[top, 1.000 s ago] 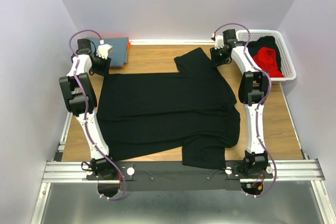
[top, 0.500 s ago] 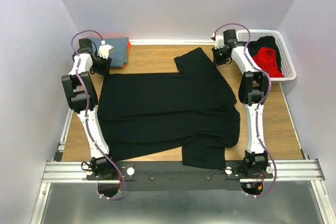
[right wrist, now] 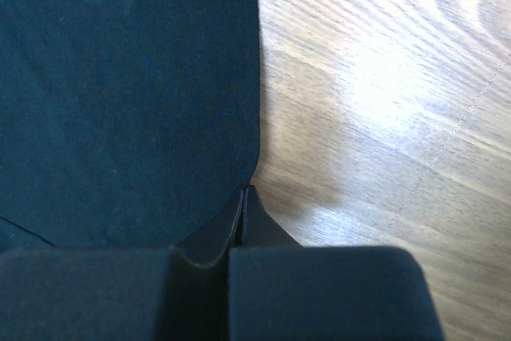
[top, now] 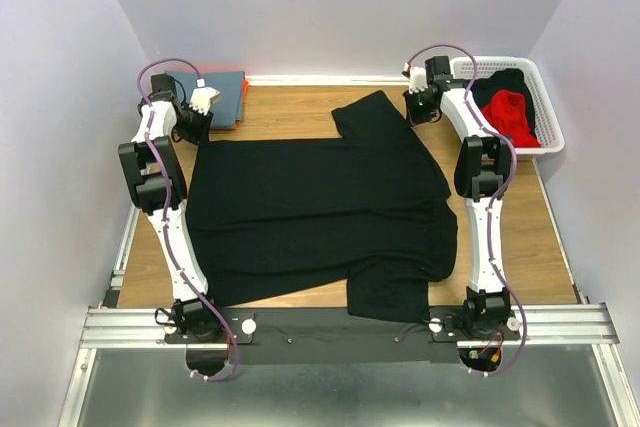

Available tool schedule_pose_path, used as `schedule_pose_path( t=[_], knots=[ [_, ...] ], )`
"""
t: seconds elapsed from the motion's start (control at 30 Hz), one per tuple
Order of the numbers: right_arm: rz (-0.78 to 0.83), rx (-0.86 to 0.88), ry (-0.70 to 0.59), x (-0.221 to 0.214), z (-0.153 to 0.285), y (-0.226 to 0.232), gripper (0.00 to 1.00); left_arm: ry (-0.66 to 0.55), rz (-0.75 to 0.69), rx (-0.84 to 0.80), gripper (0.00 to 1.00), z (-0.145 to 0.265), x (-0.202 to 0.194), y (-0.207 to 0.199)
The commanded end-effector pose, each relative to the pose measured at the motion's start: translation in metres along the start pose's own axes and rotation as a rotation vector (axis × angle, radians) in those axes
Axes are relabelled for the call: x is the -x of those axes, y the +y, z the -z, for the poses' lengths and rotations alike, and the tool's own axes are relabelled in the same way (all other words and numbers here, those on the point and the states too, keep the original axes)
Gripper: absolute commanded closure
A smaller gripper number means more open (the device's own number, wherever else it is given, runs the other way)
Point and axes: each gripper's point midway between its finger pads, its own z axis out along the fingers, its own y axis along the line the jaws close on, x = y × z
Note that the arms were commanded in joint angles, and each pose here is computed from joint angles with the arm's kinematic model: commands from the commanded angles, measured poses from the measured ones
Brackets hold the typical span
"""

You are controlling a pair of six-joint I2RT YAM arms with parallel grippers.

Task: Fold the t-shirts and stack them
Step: Flatten the tshirt out, then fold the tshirt

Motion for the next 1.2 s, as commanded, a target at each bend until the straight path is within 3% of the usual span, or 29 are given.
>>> schedule_pose_path(
  t=[0.0, 0.17, 0.8, 1.17],
  knots=[
    [0.017, 0.012, -0.007, 0.000, -0.003, -0.004, 1.00, 0.001, 0.004, -0.099, 0.64, -0.008, -0.010, -0.016],
    [0.016, -0.002, -0.060, 0.018, 0.009, -0.014, 0.99, -0.043, -0.022, -0.084, 1.00, 0.001, 0.005, -0.011],
    [0.042, -0.101, -0.338, 0.102, 0.081, -0.054, 0.99, -0.335, -0.155, 0.026, 1.00, 0.085, 0.112, 0.001],
    [0.056, -0.131, -0.447, 0.129, 0.124, -0.064, 0.99, -0.369, -0.192, 0.072, 1.00, 0.103, 0.124, 0.012]
  ],
)
